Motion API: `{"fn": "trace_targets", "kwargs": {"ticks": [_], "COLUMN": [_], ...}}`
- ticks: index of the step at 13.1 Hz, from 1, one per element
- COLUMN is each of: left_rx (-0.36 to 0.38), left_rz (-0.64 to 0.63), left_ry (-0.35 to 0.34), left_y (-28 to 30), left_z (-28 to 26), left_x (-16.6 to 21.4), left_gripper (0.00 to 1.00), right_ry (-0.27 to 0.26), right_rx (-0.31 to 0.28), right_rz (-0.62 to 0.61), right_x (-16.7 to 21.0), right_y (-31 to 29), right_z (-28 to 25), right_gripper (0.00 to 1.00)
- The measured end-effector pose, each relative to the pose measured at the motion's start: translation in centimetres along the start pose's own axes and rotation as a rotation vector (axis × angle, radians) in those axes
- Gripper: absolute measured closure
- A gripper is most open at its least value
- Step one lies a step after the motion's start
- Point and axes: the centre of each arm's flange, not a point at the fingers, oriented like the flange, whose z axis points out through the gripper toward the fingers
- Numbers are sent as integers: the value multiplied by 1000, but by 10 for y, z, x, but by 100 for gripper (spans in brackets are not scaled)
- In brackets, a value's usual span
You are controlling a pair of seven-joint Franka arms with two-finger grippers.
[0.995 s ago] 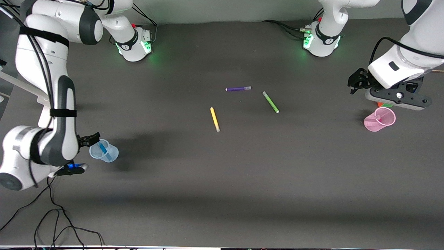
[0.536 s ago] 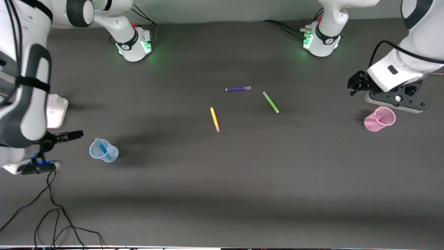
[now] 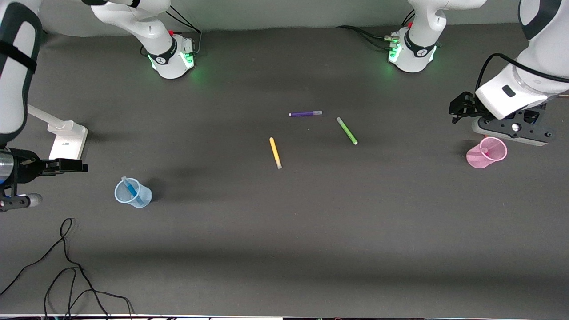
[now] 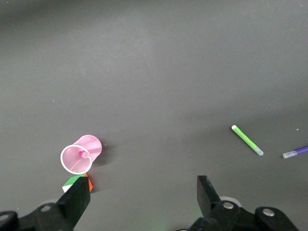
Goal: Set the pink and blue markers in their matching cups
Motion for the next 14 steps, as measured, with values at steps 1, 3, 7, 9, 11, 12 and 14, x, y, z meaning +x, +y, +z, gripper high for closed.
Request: {"fn": "trace_targets", "kwargs": {"ticks": [1, 3, 7, 9, 11, 12, 14], "left_rx": [0, -1, -2, -2, -3, -3, -3], "left_rz": [0, 1, 1, 1, 1, 1, 1], "left_ry": [-1, -4, -12, -12, -16, -17, -18], "left_y": [0, 0, 0, 0, 0, 0, 0], "left_z": [0, 1, 4, 4, 5, 5, 5], "left_x": [0, 0, 2, 1, 1, 1, 1], "left_gripper": [1, 1, 1, 1, 1, 1, 1], "right_ry": [30, 74, 141, 168, 192, 201, 213], "right_rx": [-12, -34, -35, -59, -55, -47, -28], "right_rz": [20, 46, 62, 55, 41, 40, 47], "right_x": [-6, -19, -33, -41, -51, -56, -65], "right_y": [-3, -20, -24, -22, -24, -23, -14], "right_z": [-3, -8, -20, -30, -43, -48, -55], "right_gripper": [0, 0, 0, 0, 0, 0, 0]}}
